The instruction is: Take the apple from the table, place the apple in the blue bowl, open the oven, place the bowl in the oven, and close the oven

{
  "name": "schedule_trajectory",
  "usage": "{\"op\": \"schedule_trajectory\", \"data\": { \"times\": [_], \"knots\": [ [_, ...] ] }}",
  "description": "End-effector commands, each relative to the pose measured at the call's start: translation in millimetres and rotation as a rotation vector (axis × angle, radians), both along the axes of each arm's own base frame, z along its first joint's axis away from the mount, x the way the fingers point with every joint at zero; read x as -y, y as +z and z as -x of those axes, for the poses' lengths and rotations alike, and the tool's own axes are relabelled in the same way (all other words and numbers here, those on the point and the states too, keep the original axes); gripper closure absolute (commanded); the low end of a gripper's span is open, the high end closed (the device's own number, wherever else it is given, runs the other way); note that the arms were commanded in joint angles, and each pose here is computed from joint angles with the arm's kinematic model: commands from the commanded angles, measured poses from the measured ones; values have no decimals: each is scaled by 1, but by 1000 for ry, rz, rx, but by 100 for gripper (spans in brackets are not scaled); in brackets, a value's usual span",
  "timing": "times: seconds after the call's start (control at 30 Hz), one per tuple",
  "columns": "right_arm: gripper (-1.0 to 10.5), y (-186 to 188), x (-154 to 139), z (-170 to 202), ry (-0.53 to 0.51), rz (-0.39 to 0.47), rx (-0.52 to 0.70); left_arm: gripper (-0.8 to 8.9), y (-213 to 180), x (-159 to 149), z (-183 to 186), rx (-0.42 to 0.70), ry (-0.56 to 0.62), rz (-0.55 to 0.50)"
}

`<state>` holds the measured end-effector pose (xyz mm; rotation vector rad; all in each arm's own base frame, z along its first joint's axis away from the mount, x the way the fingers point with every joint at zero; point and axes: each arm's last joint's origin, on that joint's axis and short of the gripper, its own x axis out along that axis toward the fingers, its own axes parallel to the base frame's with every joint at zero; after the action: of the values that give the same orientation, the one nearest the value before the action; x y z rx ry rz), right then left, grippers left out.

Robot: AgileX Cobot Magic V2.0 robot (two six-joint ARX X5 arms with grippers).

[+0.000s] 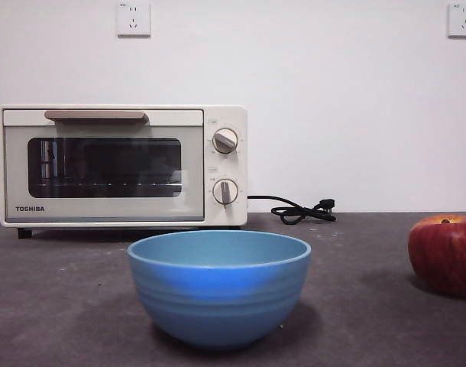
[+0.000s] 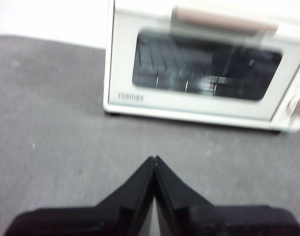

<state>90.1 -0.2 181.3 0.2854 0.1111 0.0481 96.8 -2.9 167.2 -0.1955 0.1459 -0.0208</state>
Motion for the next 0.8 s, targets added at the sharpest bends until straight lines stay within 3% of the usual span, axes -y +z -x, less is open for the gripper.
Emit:
{"op": "schedule_trajectory", "data": {
  "times": [0.03,0.17,0.3,0.6,0.8],
  "knots": [
    [955,21,0,3,-16,-15,53,819,15,0,1,40,3,38],
    [955,48,0,4,-19,-15,73,819,33,0,2,57,1,44],
    [955,73,0,1,-19,-16,4,819,53,0,1,36,7,91],
    [947,110,0,-25,42,27,-406,819,94,4,-19,-123,-84,110],
    [946,116,1,-52,62,12,-611,818,107,7,-38,-282,-177,140]
  ]
}}
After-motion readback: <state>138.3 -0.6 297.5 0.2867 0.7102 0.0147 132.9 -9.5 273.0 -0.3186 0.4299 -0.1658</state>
